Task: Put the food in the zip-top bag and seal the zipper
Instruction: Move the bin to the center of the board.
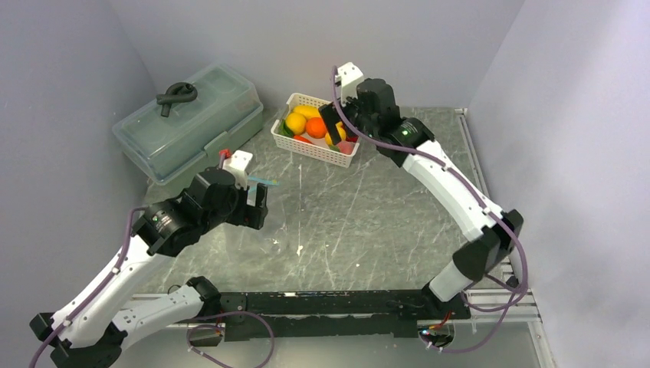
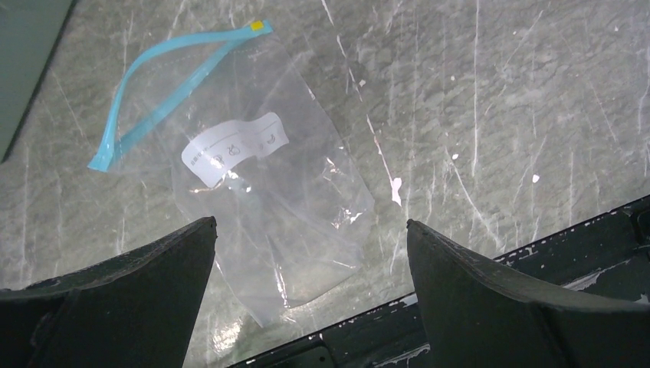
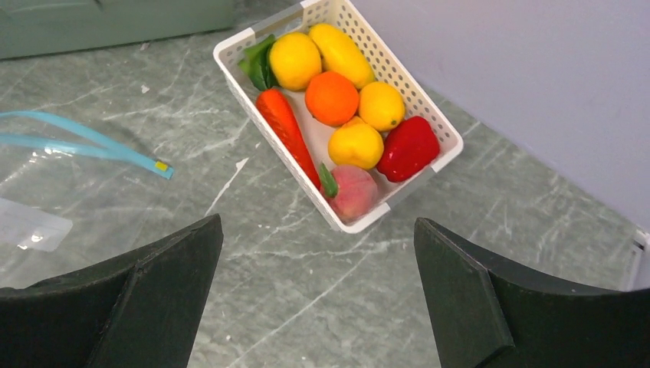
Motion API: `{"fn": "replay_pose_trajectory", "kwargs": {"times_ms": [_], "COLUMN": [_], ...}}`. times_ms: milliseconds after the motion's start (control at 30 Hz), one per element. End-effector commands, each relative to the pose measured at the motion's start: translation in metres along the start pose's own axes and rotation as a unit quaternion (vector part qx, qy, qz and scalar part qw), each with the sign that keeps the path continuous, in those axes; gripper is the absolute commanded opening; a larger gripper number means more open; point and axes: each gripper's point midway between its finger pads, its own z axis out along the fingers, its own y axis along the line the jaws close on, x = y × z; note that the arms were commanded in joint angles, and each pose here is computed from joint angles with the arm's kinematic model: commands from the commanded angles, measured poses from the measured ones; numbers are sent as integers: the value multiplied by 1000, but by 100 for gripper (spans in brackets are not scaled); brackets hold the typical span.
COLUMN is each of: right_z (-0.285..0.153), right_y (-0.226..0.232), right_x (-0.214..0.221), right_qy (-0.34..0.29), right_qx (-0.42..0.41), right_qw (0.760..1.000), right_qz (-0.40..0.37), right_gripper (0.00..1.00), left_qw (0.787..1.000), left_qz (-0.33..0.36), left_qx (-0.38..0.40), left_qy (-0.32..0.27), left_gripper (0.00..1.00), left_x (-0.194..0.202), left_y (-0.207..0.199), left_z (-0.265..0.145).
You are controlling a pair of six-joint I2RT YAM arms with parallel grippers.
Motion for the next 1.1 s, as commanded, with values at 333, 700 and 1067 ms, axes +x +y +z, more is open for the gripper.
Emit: {"fn": "replay_pose_trajectory", "kwargs": {"times_ms": [333,700,1067], "right_z": [84,157,193], "right_y": [24,37,45], "right_x": [5,48,100], "right_qy": [40,95,146], "right_qx": [-134,-149,-156], "right_qw": [989,983,976], "right_qz": [41,43,35], "right_gripper": [96,92,87], "left_qw": [998,997,996], "left_qz": [-56,-60,-58], "left_qx": [18,27,48], "left_qy": [-25,-30,-49], "left_gripper": [99,99,99], "left_x": [18,30,33], "left_y": [0,3,0], "left_z": [-3,-13,-13]}}
